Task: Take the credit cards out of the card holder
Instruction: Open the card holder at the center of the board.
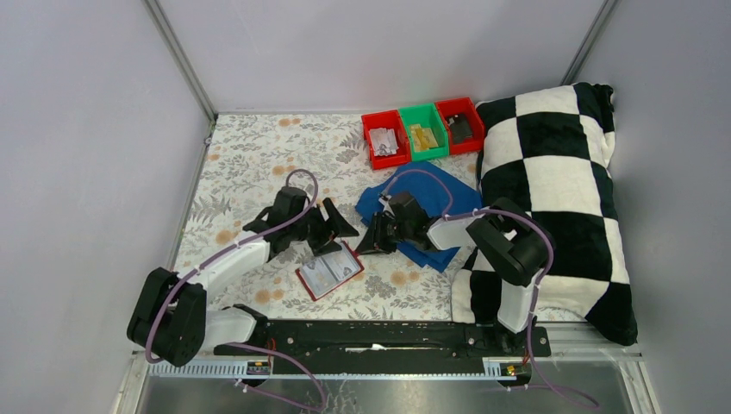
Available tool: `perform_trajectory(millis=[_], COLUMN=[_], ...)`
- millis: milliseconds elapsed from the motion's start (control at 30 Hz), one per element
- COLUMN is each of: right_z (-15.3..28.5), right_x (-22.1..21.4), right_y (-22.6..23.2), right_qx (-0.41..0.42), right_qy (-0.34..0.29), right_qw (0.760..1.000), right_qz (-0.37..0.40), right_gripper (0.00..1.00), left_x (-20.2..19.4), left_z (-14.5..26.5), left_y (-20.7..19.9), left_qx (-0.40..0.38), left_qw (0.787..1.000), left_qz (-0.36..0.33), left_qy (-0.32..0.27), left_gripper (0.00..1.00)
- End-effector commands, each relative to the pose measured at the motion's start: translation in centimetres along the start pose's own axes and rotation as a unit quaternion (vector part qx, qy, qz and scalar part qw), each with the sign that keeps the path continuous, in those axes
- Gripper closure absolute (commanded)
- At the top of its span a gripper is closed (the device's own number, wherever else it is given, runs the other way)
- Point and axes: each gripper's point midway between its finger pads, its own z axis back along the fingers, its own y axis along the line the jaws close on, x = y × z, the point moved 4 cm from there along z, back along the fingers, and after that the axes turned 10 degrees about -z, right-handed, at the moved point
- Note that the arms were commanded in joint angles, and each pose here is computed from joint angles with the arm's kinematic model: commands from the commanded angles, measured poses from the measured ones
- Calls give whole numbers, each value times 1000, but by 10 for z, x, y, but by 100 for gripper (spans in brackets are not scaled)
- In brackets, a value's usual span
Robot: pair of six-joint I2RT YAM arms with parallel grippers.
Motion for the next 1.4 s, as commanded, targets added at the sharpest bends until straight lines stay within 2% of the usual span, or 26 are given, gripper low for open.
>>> perform_trajectory(millis=[0, 133, 233, 400, 600, 733, 967, 1167, 1367], right_z=[23, 36, 34, 19, -3, -13, -13, -11, -17], right_x=[9, 11, 4, -15, -34, -38, -35, -33, -23], right_y=[13, 20, 39, 64, 76, 61, 19, 25, 36], right_qx=[-10, -19, 1, 6, 28, 7, -64, -60, -40], right_qy=[-42, -63, -47, -22, 25, 44, 27, 23, 11], right_qw=[998, 996, 995, 989, 987, 989, 991, 992, 995], right_qz=[40, 67, 93, 148, 153, 142, 110, 112, 87], right_gripper=[68, 63, 63, 63, 63, 63, 64, 64, 66], left_x=[25, 16, 3, -4, -17, -16, 15, 60, 87], left_z=[21, 33, 36, 52, 46, 34, 15, 7, 6], left_y=[-14, 3, 20, 52, 79, 88, 80, 71, 54], left_qx=[37, 73, 108, 186, 213, 208, 195, 187, 167], left_qw=[997, 996, 994, 981, 974, 975, 980, 980, 982], left_qz=[-50, -43, -31, 19, 58, 61, 2, -39, -69], left_qy=[-44, -32, -10, -53, -46, -48, -38, -64, -57], left_gripper=[25, 27, 29, 33, 38, 40, 40, 40, 39])
